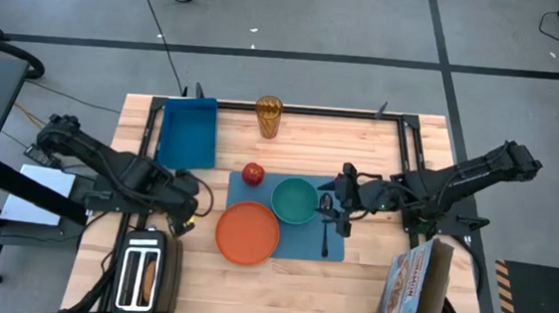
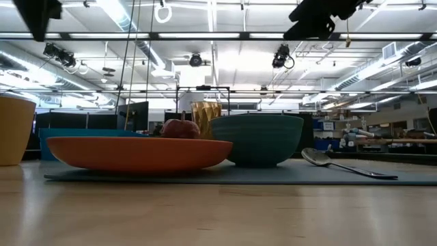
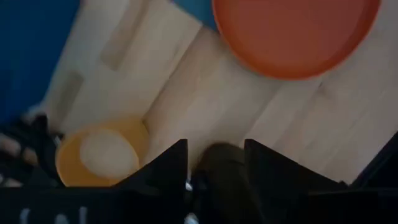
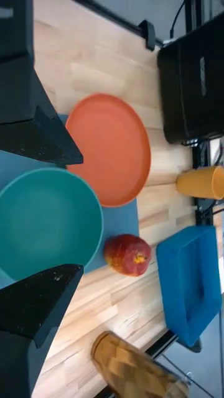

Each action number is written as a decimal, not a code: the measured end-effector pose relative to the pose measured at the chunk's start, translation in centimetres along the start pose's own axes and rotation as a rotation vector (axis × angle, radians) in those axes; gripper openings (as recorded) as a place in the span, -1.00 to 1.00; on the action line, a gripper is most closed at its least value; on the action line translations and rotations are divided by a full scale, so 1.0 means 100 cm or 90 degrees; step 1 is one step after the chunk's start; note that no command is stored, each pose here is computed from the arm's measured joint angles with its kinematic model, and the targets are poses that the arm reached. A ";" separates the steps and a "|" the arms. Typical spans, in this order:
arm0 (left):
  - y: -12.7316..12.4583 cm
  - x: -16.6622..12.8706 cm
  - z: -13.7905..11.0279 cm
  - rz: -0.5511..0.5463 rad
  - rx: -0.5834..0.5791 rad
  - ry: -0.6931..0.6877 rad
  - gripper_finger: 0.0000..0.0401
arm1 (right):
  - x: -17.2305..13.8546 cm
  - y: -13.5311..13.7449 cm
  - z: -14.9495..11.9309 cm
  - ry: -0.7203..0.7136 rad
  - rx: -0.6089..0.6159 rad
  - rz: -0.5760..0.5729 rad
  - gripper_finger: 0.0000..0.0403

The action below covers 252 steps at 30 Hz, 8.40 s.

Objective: Arrange a breakfast setting
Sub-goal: Put the yellow cup of milk on the blue cutting board to the top right of the green bowl

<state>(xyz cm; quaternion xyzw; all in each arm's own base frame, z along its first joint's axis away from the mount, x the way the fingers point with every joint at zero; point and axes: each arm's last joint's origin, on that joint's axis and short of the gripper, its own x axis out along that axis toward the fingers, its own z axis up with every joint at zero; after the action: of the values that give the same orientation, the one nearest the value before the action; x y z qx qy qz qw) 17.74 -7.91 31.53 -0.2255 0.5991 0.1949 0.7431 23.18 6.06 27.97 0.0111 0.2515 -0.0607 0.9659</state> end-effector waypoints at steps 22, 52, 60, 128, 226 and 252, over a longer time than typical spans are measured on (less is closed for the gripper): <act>0.026 0.040 -0.032 0.152 -0.150 0.087 0.31 | -0.014 0.034 -0.007 -0.001 -0.041 0.113 0.42; 0.037 0.089 -0.025 0.138 -0.087 0.070 -0.62 | -0.014 0.034 -0.007 -0.002 -0.079 0.116 0.42; 0.036 0.090 -0.024 0.133 -0.088 0.063 -0.65 | -0.014 0.034 -0.007 -0.001 -0.072 0.120 0.42; -0.018 -0.007 0.016 -0.028 0.262 -0.103 -0.93 | 0.133 0.025 0.054 -0.108 -0.121 0.054 0.97; -0.047 -0.025 0.067 -0.028 0.535 -0.499 0.01 | 0.177 -0.004 0.050 -0.186 -0.027 0.036 0.57; -0.043 -0.019 0.077 0.118 0.575 -0.504 0.01 | 0.171 -0.006 0.052 -0.172 0.102 0.011 0.59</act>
<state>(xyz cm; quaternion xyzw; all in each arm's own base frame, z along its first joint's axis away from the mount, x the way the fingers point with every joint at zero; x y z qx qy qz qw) 25.96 -7.05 35.17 0.2550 0.3178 0.0542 0.9116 40.41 3.26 24.22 0.0823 0.1135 -0.0729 0.9874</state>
